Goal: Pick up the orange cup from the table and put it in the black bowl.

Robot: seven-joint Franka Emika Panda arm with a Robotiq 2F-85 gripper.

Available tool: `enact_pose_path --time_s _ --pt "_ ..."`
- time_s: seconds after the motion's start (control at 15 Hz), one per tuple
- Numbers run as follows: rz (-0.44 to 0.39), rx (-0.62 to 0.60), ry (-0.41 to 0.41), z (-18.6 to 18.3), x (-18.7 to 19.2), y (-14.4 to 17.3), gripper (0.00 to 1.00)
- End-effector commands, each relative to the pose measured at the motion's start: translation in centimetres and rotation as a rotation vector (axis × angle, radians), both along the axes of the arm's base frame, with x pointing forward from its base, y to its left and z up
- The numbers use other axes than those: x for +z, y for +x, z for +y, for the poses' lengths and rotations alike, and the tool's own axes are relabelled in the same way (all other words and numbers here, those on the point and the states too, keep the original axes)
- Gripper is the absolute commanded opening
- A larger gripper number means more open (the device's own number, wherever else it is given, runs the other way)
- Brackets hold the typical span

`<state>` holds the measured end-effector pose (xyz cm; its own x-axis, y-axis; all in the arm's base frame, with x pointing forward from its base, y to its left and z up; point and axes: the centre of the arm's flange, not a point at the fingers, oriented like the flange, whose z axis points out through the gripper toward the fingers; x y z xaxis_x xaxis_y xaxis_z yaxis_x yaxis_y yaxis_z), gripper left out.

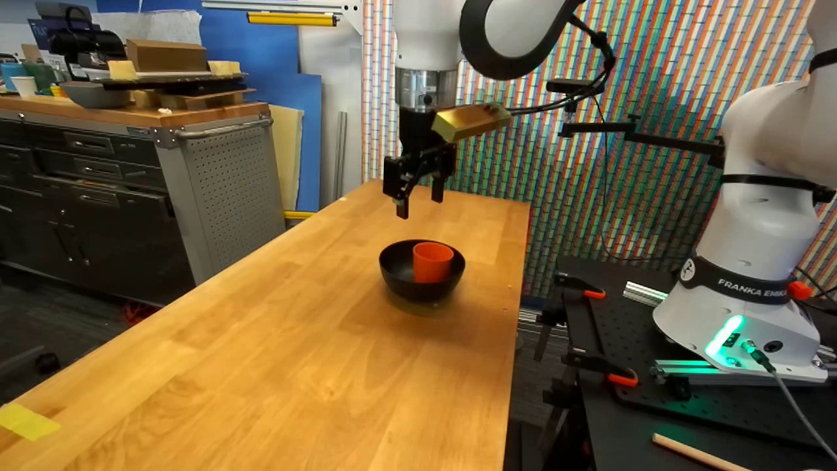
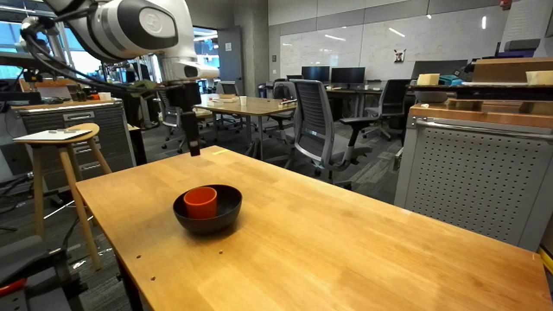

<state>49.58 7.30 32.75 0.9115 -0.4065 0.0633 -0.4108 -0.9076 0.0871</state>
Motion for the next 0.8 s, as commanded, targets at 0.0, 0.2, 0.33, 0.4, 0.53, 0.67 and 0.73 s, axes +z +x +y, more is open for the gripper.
enact_pose_path --time_s 0.0,0.2,0.33,0.4,0.53,0.67,0.73 --pt "0.027 0.154 -0.03 3.6 5.0 -2.3 1.0" --pt "0.141 0.296 -0.038 7.3 6.6 -4.5 1.0" --pt "0.13 0.264 -0.045 7.1 4.9 -4.4 1.0" --pt "0.155 0.292 -0.047 8.0 5.2 -5.1 1.0" --pt "0.171 0.317 -0.052 8.7 5.4 -5.4 1.0" --pt "0.175 0.324 -0.051 8.5 5.4 -5.4 1.0" --pt "0.176 0.326 -0.051 8.5 5.4 -5.4 1.0"
